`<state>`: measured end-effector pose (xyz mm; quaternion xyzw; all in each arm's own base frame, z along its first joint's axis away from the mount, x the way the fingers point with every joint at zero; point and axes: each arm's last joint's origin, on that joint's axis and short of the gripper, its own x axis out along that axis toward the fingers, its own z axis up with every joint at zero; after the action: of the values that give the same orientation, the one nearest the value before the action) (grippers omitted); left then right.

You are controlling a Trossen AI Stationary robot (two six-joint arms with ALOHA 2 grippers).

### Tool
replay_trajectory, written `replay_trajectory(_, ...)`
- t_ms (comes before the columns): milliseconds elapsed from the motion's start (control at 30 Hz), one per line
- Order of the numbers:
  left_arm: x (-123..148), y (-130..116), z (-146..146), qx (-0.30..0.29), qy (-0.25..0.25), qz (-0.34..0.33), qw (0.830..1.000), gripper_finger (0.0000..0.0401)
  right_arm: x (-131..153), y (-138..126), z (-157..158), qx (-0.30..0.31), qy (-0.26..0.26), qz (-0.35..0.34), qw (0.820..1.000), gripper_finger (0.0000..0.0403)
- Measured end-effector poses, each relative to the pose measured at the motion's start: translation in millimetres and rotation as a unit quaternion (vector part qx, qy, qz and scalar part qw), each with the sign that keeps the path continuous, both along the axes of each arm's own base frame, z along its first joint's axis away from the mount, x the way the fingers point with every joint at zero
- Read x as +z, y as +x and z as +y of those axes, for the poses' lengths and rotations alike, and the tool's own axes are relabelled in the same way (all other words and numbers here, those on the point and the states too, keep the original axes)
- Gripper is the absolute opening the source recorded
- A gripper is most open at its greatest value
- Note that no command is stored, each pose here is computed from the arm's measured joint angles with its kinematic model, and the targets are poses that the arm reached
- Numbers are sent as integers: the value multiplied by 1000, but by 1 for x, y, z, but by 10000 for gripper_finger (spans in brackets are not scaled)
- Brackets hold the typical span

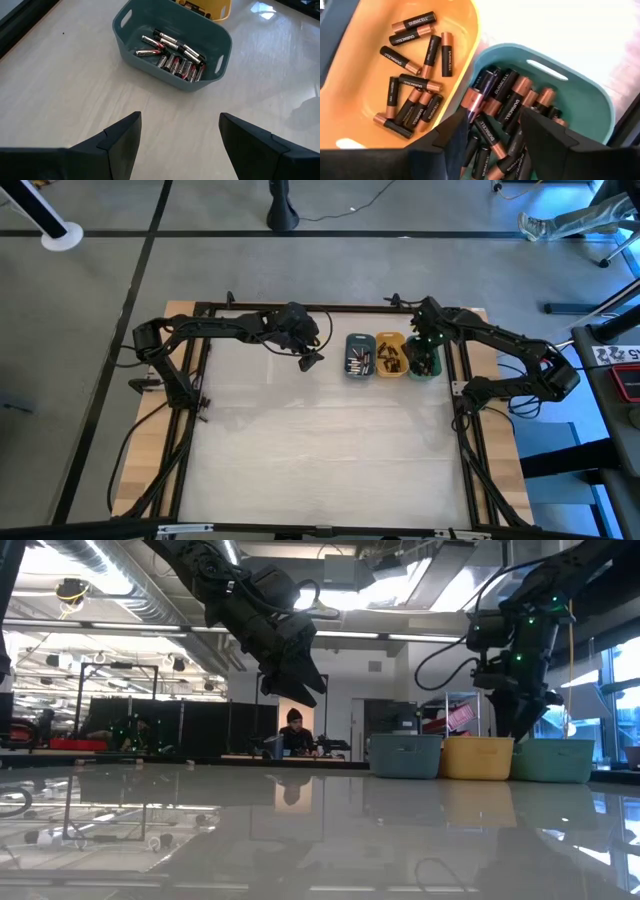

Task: Sort batteries
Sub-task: Put the black battery into the green bin

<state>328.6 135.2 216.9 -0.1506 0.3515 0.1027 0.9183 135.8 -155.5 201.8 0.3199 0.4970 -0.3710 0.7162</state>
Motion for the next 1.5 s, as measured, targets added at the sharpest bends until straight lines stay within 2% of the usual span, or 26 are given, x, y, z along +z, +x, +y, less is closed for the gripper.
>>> replay_trajectory(400, 0, 0, 0, 0, 0, 0, 1000, 255, 0, 2, 2, 1, 13, -10, 1000, 183)
replay_trajectory(767, 2, 1, 1, 2, 2, -11, 1000, 255, 0, 14, 11, 28, -24, 15, 999, 183)
replay_trajectory(1233, 2, 1, 1, 4, 0, -11, 1000, 255, 0, 13, 11, 25, -22, 19, 999, 183)
replay_trajectory(1500, 2, 1, 1, 4, 0, -11, 1000, 255, -12, 10, 14, 22, -19, 21, 999, 183)
